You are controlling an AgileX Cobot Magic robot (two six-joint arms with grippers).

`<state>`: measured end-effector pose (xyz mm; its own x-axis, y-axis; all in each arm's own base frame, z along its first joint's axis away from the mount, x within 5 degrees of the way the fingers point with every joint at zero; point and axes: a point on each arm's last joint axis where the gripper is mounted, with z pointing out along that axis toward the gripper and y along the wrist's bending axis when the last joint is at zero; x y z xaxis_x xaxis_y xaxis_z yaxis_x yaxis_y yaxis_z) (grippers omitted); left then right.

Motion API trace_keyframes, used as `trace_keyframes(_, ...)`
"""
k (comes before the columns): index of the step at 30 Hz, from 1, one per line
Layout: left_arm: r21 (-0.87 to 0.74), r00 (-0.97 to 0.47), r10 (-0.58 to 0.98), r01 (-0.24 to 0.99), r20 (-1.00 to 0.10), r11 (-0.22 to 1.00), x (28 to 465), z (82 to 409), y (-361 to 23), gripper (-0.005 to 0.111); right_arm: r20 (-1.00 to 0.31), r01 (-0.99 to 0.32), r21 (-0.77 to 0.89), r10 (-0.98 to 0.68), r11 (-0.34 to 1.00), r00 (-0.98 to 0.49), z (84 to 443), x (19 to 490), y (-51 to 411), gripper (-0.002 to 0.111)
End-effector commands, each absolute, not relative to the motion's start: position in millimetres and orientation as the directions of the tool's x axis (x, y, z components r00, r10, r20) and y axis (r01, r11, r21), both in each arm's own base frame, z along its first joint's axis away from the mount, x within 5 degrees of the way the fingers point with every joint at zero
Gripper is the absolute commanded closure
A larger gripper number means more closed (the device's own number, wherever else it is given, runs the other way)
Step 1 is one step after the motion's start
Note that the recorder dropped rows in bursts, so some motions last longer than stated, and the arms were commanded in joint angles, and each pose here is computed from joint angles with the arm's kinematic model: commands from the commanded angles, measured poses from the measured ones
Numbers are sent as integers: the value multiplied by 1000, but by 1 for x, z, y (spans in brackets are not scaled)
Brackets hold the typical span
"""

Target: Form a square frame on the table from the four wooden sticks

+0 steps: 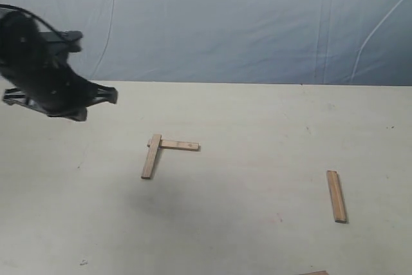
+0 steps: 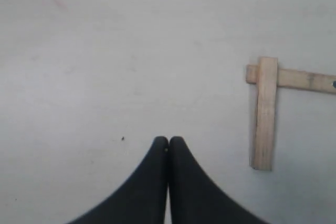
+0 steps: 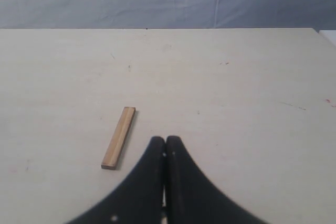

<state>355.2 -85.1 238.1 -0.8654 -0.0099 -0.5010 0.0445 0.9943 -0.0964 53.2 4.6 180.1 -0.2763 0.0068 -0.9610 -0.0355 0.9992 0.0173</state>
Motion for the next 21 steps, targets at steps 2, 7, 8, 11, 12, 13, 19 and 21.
trace_keyframes(2,-245,-647,-185,3,-740,970,285,276,-62,107,-974,-20,10,5,1000,-227,185,54,3,109)
trace_keyframes(7,-314,-482,-226,108,-846,943,211,286,-59,107,-988,-6,7,6,1000,-154,191,55,2,109)
trace_keyframes(8,-322,-455,-233,128,-860,938,196,285,-57,107,-992,-1,6,6,1000,-126,194,56,2,109)
trace_keyframes(11,-354,-379,-271,170,-885,920,159,281,-50,107,-998,10,7,8,1000,-63,200,56,0,109)
trace_keyframes(12,-370,-353,-291,180,-889,912,147,279,-46,107,-999,13,13,14,1000,-45,201,56,0,109)
trace_keyframes(13,-377,-331,-303,187,-894,907,139,277,-44,107,-999,16,31,31,999,-21,203,56,0,109)
trace_keyframes(19,-394,-169,-361,252,-917,884,89,257,-28,107,-951,27,268,260,963,170,220,55,-5,109)
trace_keyframes(21,-403,-117,-386,272,-915,874,80,254,-25,107,-890,22,412,397,911,224,223,54,-9,109)
